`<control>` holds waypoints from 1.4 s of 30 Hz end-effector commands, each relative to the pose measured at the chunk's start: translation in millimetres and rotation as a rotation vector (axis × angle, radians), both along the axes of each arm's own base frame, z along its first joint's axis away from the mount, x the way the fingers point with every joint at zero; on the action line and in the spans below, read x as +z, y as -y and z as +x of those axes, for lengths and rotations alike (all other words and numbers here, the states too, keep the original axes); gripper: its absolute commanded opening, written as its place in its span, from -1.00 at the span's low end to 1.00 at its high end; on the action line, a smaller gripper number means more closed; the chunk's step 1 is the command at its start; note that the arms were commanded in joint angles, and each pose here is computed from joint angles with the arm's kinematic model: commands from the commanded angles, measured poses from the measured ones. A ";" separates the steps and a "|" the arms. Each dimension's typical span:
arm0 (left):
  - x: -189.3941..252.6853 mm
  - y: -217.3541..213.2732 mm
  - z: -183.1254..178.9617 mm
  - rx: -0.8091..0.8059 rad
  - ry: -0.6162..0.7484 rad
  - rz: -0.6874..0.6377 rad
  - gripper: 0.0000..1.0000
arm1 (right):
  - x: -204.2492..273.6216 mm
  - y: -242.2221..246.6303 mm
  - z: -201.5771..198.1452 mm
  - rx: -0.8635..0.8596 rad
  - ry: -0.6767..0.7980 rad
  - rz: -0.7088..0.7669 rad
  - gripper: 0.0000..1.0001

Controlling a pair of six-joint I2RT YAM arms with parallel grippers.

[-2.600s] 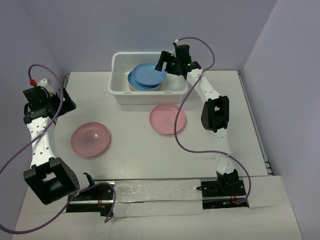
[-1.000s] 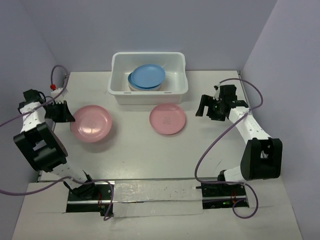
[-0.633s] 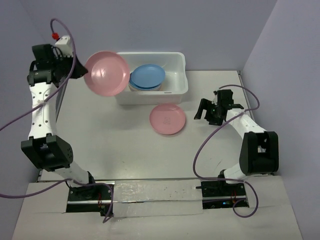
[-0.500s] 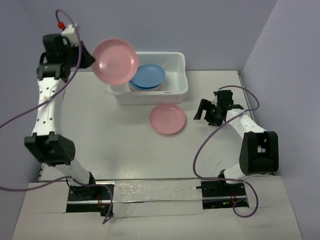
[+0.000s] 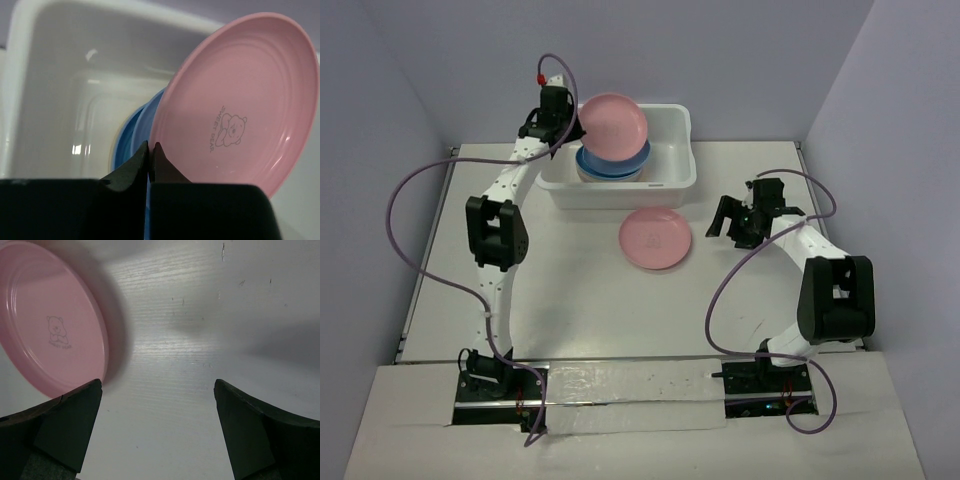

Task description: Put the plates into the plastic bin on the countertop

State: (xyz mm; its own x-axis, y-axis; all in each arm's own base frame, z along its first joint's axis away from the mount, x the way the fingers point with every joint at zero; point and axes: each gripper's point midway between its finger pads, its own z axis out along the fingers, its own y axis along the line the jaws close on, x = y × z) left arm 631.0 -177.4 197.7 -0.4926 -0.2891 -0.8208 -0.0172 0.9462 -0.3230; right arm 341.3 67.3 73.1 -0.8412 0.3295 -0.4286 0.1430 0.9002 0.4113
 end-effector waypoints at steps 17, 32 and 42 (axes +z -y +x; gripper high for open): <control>42.1 -6.4 -3.4 0.012 0.066 0.012 0.69 | 9.8 -43.5 38.0 0.037 0.076 0.042 1.00; 263.8 -47.8 -100.3 0.047 0.452 -0.008 0.99 | -31.8 -82.6 49.9 0.046 0.051 0.001 0.65; 244.6 -130.0 -148.8 0.178 0.386 0.055 0.98 | -57.8 -89.7 31.6 0.057 -0.024 -0.010 -0.62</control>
State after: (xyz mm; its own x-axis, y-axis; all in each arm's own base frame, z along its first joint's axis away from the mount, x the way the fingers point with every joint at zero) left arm 480.1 -83.8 479.2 -0.0267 -0.3206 -0.9468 0.0347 0.9463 -0.3214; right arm 380.8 158.9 21.5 -0.8643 0.2732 -0.4224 0.0872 0.9083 0.4091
